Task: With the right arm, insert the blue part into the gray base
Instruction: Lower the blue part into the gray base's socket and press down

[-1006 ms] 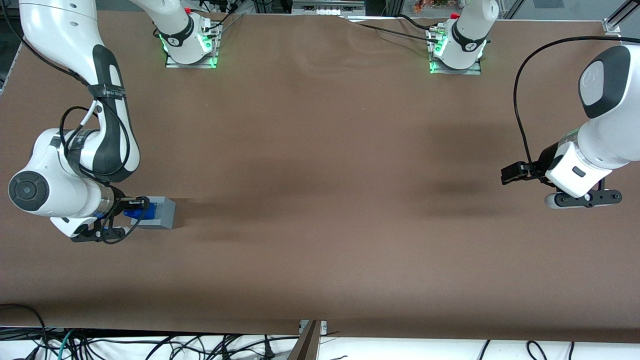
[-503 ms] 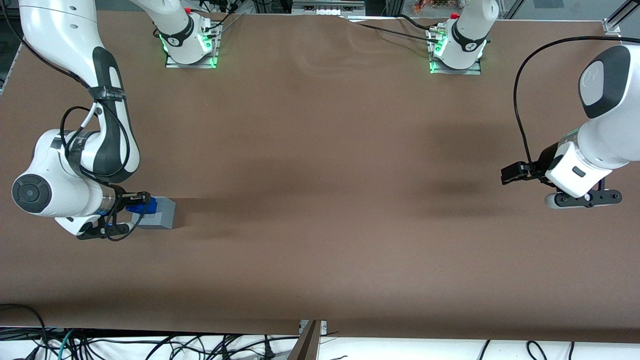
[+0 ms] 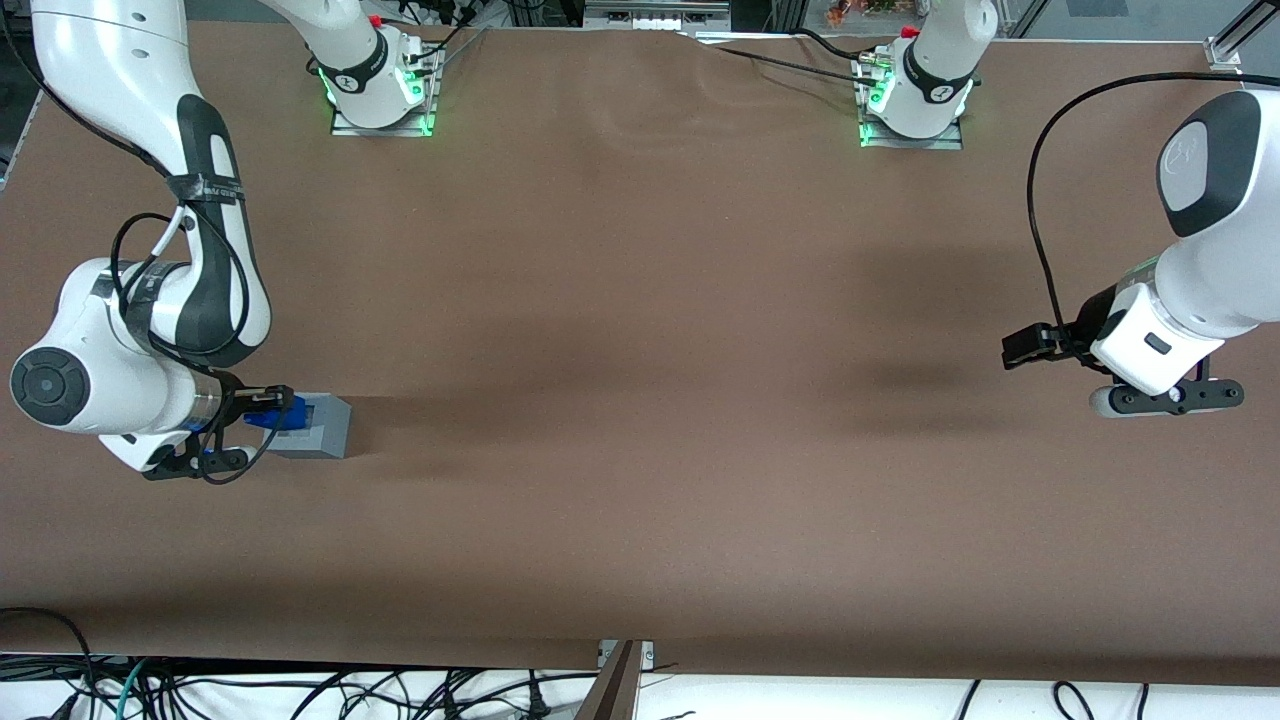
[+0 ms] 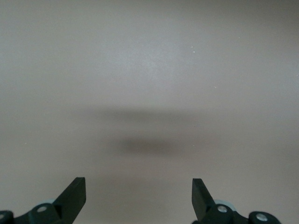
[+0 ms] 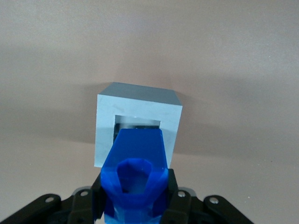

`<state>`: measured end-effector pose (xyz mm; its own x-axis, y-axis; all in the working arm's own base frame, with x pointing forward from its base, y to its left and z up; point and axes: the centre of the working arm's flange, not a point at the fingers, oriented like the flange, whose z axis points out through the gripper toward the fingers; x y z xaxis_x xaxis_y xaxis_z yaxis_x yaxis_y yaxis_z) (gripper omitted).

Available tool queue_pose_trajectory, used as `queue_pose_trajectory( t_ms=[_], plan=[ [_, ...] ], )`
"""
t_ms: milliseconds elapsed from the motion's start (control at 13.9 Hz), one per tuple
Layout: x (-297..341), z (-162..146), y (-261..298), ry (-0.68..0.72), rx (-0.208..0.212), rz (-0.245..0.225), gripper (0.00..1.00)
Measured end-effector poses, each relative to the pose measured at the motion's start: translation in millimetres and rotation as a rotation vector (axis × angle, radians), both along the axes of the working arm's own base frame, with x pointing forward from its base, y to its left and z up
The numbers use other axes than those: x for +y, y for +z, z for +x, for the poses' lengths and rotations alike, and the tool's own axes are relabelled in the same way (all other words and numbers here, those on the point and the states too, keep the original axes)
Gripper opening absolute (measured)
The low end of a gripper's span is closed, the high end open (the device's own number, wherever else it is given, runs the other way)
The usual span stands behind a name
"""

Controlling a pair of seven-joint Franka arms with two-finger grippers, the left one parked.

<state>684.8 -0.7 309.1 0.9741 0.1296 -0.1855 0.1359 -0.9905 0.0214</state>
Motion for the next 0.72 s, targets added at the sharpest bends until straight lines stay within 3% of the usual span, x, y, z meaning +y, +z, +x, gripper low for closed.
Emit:
queue_pose_trajectory(
  t_ms=[719],
  plan=[
    [2.5, 2.3, -4.1, -0.014, -0.014, 0.003, 0.50]
  ],
)
